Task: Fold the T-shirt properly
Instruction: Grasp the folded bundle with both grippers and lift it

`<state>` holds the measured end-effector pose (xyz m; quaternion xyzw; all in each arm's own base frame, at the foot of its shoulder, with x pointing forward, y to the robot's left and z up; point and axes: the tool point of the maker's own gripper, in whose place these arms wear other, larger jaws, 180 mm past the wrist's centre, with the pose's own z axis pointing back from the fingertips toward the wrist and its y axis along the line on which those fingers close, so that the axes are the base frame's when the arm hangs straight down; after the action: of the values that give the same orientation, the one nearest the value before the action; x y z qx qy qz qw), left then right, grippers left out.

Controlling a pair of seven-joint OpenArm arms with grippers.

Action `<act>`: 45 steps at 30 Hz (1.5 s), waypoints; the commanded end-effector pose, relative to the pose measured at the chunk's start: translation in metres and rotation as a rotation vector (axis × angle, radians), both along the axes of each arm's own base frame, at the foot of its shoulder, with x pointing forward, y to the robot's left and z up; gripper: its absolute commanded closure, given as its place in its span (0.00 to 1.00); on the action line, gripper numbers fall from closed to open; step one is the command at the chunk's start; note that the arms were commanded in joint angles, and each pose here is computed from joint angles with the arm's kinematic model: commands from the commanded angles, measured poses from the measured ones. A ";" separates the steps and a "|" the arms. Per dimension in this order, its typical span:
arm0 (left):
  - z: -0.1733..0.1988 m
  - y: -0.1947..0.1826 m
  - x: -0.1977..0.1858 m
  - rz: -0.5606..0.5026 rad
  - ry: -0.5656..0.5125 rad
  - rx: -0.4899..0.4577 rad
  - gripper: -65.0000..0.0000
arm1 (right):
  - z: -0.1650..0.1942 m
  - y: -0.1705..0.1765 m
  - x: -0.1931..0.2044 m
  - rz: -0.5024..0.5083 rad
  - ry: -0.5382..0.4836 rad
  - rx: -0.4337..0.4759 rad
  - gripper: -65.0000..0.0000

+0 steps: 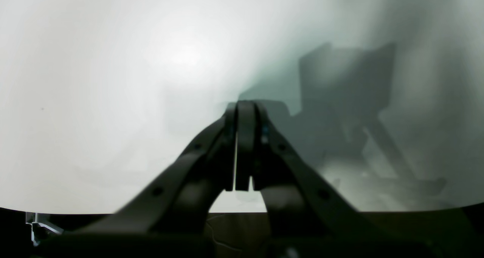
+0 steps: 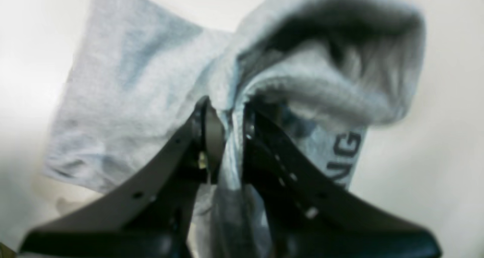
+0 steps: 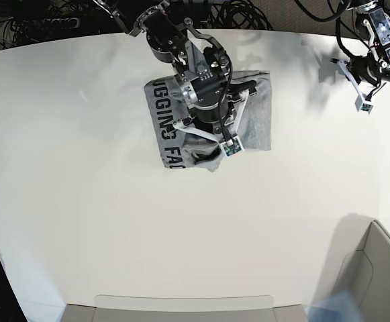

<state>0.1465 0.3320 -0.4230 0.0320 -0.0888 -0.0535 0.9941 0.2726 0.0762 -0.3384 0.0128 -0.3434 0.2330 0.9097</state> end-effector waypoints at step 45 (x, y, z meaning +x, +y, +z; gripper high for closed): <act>0.009 -0.037 0.034 -0.116 -0.135 -0.028 1.00 | 0.048 -0.010 0.026 -0.029 -0.282 0.114 0.83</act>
<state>0.1735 0.2996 -0.4203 0.0213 -0.1403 -0.1023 0.9846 0.2919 0.0610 -0.3087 0.0171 -0.4513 0.2073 0.8678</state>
